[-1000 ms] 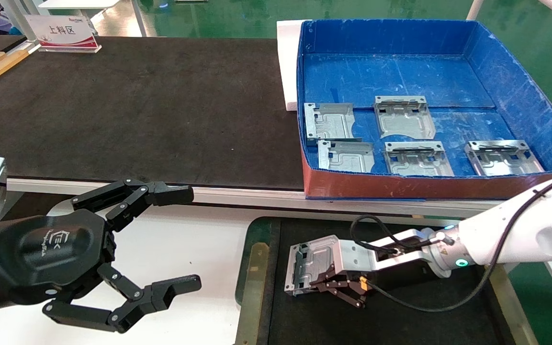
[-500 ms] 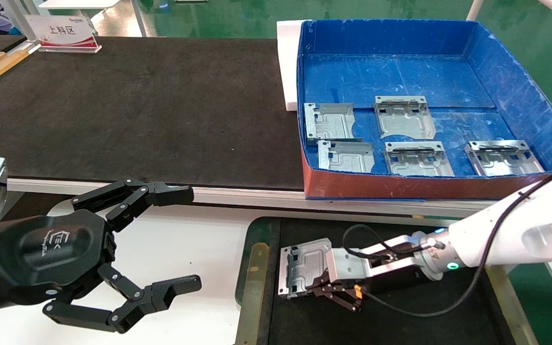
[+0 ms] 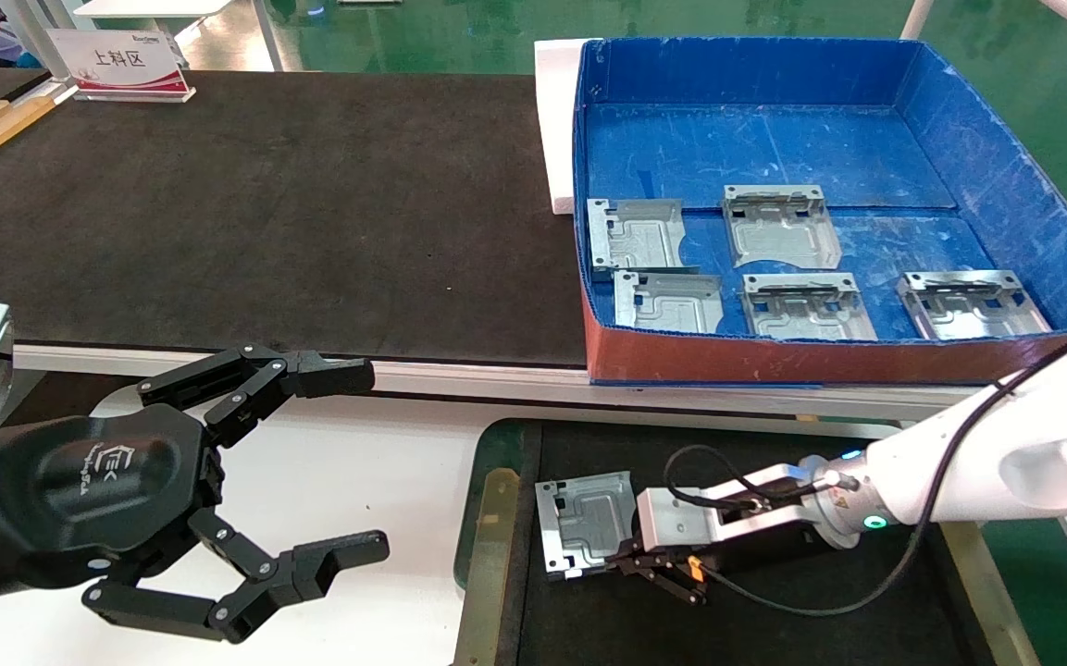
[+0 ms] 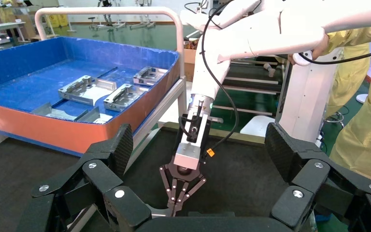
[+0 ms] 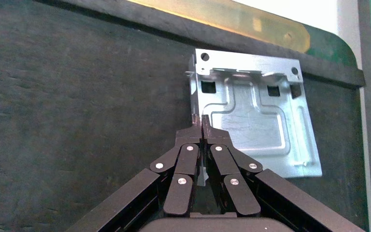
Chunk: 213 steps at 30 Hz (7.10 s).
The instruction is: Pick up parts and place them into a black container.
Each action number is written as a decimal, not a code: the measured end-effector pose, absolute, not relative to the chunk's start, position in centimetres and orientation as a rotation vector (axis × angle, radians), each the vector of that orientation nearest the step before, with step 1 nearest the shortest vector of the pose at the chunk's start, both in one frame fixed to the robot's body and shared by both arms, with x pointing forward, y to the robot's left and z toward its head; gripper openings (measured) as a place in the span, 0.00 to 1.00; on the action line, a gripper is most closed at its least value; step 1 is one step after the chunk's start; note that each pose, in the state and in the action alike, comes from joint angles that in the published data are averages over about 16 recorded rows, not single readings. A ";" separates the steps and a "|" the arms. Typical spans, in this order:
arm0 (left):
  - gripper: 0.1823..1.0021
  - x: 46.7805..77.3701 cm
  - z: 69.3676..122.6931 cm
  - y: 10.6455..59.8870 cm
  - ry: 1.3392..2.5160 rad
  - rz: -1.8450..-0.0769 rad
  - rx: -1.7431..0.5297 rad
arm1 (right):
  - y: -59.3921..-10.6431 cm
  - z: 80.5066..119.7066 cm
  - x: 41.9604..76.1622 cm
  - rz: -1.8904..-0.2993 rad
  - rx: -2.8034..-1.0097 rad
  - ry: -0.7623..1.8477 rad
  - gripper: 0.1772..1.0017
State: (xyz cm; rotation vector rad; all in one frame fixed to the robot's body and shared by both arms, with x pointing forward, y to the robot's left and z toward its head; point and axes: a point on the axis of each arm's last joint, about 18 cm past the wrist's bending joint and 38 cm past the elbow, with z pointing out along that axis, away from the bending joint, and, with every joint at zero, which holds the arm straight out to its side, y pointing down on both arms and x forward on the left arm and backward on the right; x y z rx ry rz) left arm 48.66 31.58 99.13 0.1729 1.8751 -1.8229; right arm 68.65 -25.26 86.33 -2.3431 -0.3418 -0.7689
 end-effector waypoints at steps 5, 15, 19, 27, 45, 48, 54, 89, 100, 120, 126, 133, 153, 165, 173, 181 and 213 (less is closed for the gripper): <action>1.00 48.7 99.1 31.6 1.875 -1.823 0.173 | -25.6 86.3 69.0 -0.789 -2.343 -0.300 0.02; 1.00 48.7 99.1 31.6 1.875 -1.823 0.173 | -25.8 86.3 69.1 -0.780 -2.332 -0.240 0.02; 1.00 48.7 99.1 31.6 1.875 -1.823 0.173 | -25.8 86.3 69.0 -0.765 -2.327 -0.234 0.02; 1.00 48.7 99.1 31.6 1.875 -1.823 0.173 | -26.0 86.7 68.9 -0.757 -2.334 -0.216 0.02; 1.00 48.7 99.1 31.6 1.875 -1.823 0.173 | -25.6 86.9 69.4 -0.772 -2.339 -0.198 0.02; 1.00 48.7 99.1 31.6 1.875 -1.823 0.173 | -25.3 86.9 69.5 -0.778 -2.340 -0.209 0.02; 1.00 48.7 99.1 31.6 1.875 -1.823 0.173 | -24.4 87.0 69.8 -0.788 -2.343 -0.232 0.02; 1.00 48.7 99.1 31.6 1.875 -1.823 0.173 | -24.8 88.8 68.7 -0.784 -2.323 -0.354 0.16; 1.00 48.7 99.1 31.6 1.875 -1.823 0.173 | -24.7 91.8 65.9 -0.747 -2.179 -0.522 0.41; 1.00 48.7 99.1 31.6 1.875 -1.823 0.172 | -25.4 96.8 59.8 -0.744 -1.930 -0.664 0.90; 1.00 48.7 99.1 31.6 1.875 -1.823 0.172 | -25.5 96.8 59.6 -0.741 -1.918 -0.654 0.96; 1.00 48.7 99.1 31.6 1.875 -1.823 0.172 | -25.6 96.6 59.2 -0.727 -1.891 -0.611 0.99; 1.00 48.7 99.1 31.6 1.875 -1.823 0.172 | -27.0 97.1 55.8 -0.663 -1.747 -0.440 1.00; 1.00 48.7 99.1 31.6 1.875 -1.823 0.172 | -28.1 97.7 53.3 -0.625 -1.678 -0.355 1.00; 1.00 48.7 99.1 31.6 1.875 -1.823 0.172 | -28.9 98.2 51.4 -0.601 -1.641 -0.306 1.00; 1.00 48.7 99.1 31.6 1.875 -1.823 0.172 | -29.7 98.7 49.4 -0.575 -1.613 -0.264 1.00; 1.00 48.7 99.1 31.6 1.874 -1.823 0.171 | -30.2 99.3 47.4 -0.553 -1.592 -0.231 1.00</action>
